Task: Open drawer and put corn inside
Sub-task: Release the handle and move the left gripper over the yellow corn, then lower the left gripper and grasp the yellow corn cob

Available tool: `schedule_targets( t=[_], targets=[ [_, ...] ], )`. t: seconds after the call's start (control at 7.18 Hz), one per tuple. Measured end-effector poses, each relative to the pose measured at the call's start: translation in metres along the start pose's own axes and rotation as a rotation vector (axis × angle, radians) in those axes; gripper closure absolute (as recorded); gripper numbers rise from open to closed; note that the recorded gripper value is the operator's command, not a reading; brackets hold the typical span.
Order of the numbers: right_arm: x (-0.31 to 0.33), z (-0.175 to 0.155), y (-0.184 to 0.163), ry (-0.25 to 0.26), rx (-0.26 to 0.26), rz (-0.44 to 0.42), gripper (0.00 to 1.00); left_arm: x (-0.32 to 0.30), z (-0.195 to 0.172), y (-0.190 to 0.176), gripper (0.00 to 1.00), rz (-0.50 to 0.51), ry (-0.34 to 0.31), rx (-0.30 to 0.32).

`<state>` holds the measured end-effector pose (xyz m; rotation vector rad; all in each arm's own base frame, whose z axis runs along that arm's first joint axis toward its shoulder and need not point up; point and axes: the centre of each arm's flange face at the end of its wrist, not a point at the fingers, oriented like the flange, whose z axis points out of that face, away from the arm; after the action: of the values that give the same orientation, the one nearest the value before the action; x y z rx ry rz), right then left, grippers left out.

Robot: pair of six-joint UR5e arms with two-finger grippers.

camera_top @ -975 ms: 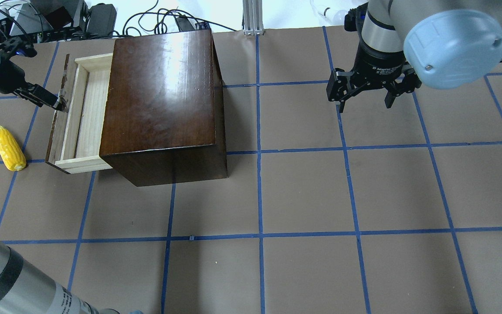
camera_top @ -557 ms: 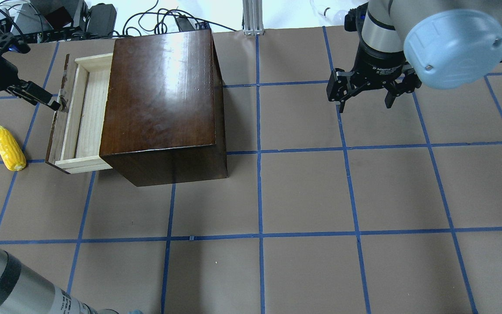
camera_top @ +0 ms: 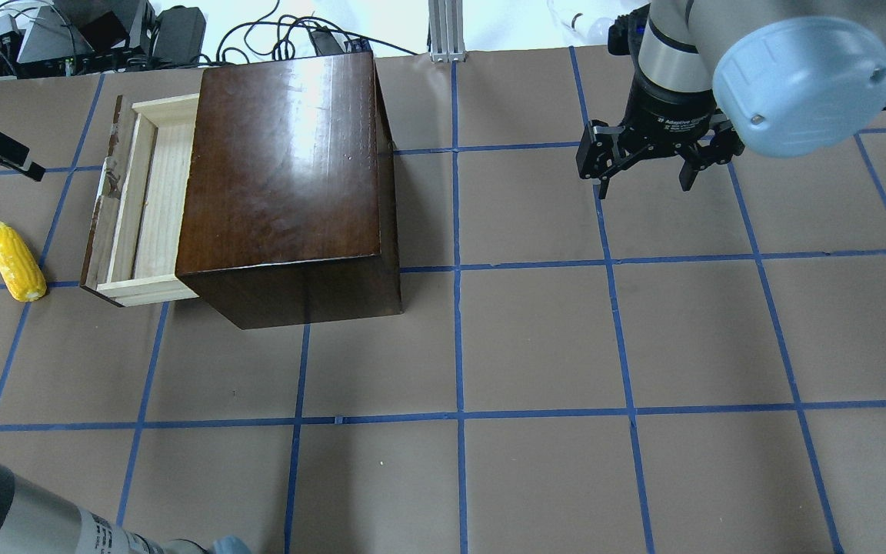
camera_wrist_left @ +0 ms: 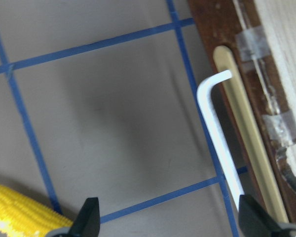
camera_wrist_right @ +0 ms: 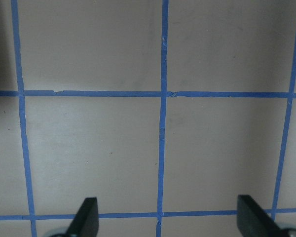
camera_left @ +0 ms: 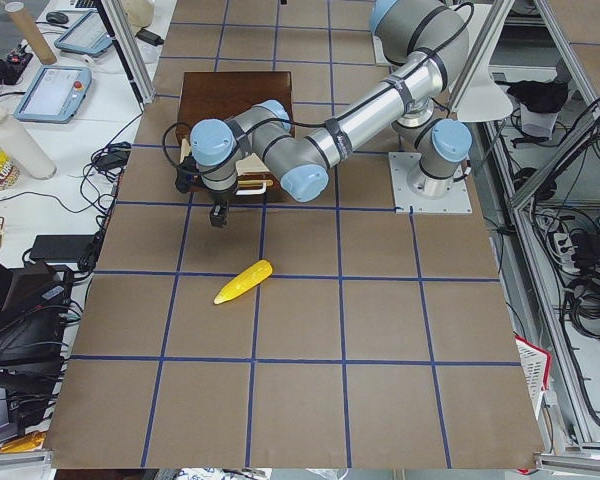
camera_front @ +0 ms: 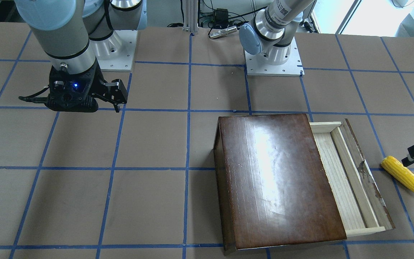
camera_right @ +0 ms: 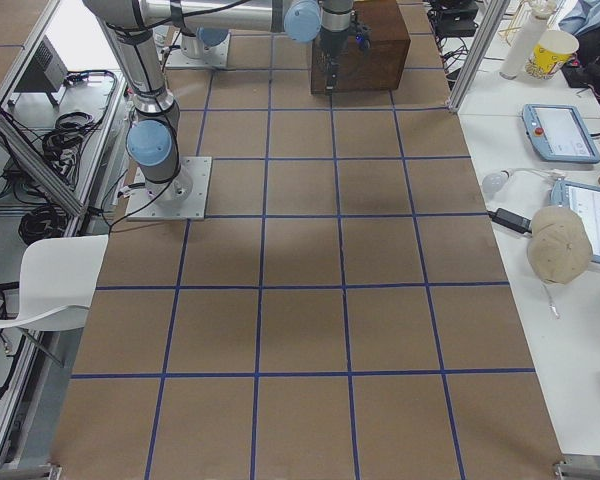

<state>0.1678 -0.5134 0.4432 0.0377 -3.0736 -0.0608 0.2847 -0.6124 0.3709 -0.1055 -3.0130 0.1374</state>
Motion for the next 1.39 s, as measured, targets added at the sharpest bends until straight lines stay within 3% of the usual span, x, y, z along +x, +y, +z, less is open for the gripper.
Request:
schedule_targets(
  t=[0.42,0.7,0.84,1.39],
  targets=[
    [0.000,0.000,0.000,0.000,0.000,0.000,0.00,-0.021,0.010,0.006,0.00,-0.353,-0.017,-0.015],
    [0.000,0.000,0.000,0.000,0.000,0.000,0.00,-0.027,0.030,0.007,0.00,-0.509,-0.004,-0.042],
    [0.000,0.000,0.000,0.000,-0.001,0.000,0.00,-0.032,0.044,0.008,0.00,-0.545,0.000,-0.061],
    [0.000,0.000,0.000,0.000,-0.001,0.000,0.00,-0.070,0.100,0.016,0.00,-0.587,-0.100,-0.117]
  ],
)
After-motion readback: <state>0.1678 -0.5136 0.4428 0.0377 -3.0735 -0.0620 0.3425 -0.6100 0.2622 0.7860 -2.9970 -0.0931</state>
